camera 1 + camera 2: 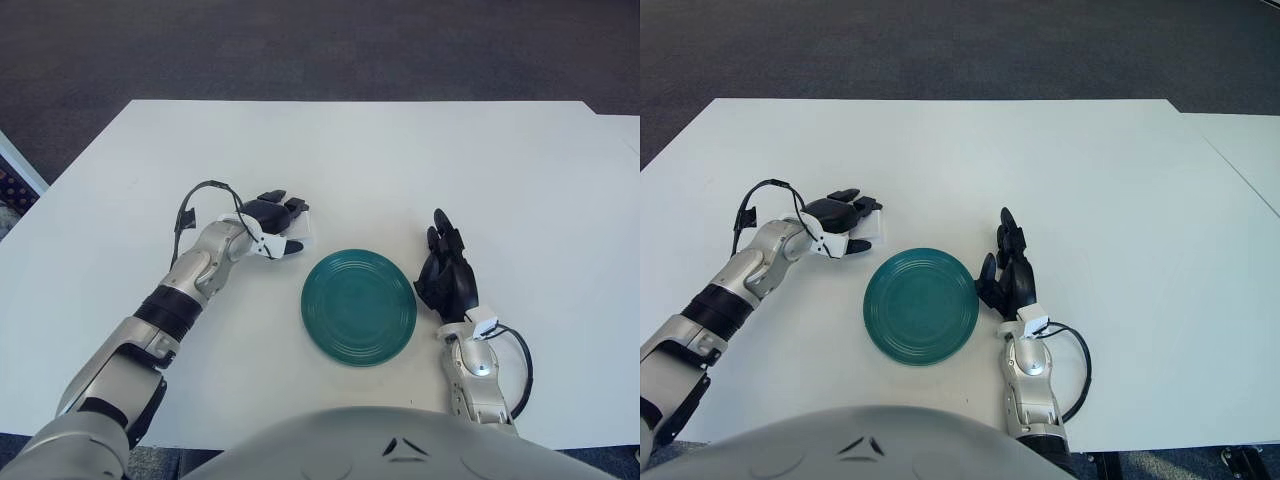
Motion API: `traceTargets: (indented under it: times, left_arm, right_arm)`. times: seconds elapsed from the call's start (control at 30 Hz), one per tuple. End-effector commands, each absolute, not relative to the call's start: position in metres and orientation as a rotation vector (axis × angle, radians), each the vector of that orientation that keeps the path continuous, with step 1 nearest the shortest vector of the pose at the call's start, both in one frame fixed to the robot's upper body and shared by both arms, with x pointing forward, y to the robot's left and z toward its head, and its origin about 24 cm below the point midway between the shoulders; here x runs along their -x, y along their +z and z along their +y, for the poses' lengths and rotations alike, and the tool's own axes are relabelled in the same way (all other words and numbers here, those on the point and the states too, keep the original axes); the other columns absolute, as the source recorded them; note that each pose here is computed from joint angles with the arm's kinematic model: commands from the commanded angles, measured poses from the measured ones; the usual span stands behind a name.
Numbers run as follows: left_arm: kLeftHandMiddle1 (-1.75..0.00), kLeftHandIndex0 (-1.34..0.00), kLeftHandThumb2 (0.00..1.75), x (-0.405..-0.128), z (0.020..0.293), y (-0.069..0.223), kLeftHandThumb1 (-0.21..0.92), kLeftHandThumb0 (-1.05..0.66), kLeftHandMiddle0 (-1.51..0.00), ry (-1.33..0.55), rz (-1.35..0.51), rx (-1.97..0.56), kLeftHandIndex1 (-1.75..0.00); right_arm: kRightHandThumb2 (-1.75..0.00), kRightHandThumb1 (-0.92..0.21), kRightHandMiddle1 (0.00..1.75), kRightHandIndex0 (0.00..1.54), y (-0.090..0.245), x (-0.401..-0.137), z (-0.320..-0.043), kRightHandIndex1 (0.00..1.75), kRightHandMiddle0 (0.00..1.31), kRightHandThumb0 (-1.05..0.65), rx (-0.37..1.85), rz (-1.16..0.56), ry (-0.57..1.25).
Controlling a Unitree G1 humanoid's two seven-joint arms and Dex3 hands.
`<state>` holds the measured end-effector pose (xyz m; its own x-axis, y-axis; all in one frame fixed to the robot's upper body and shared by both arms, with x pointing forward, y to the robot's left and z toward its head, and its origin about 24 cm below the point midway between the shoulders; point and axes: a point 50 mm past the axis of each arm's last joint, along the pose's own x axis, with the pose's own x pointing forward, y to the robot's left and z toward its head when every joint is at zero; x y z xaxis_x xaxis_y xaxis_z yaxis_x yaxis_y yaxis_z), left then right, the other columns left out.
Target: Put the charger into the plate.
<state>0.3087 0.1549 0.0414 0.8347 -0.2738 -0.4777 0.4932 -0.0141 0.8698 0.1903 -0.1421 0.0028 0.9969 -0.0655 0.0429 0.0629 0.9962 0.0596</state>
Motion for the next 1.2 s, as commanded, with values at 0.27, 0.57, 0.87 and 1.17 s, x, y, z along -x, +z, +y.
traceTargets:
  times: [0.27,0.57,0.87,1.17]
  left_arm:
    - [-0.03,-0.01,0.81,-0.308,0.157,0.038,0.92,-1.05,-0.16,-0.599,0.213,-1.478,-0.67]
    - [-1.52,-0.15,0.52,-0.308,0.16,0.029,0.92,-1.04,-0.01,-0.463,0.138,-1.507,-1.2]
    - [-1.74,-0.45,0.68,-0.311,0.159,0.02,0.69,-0.46,-0.25,-0.239,-0.084,-1.673,-1.57]
    - [-1.69,-0.53,1.23,-0.309,0.154,0.015,0.36,-0.09,-0.49,-0.134,-0.258,-1.735,-1.73]
  right_arm:
    - [-0.91,-0.92,0.09,0.0,-0.013,-0.178,-0.144,0.0,0.0,-0.98,-0.053,0.059,-0.09]
    - [-0.92,-0.92,0.08,0.0,-0.013,-0.178,-0.143,0.0,0.0,-0.99,-0.051,0.064,-0.091]
    - [-0.89,-0.92,0.09,0.0,-0.012,-0.177,-0.146,0.0,0.0,-0.98,-0.071,0.065,-0.094]
    - [-0.89,-0.92,0.1,0.0,-0.011,-0.176,-0.149,0.0,0.0,-0.95,-0.107,0.073,-0.091]
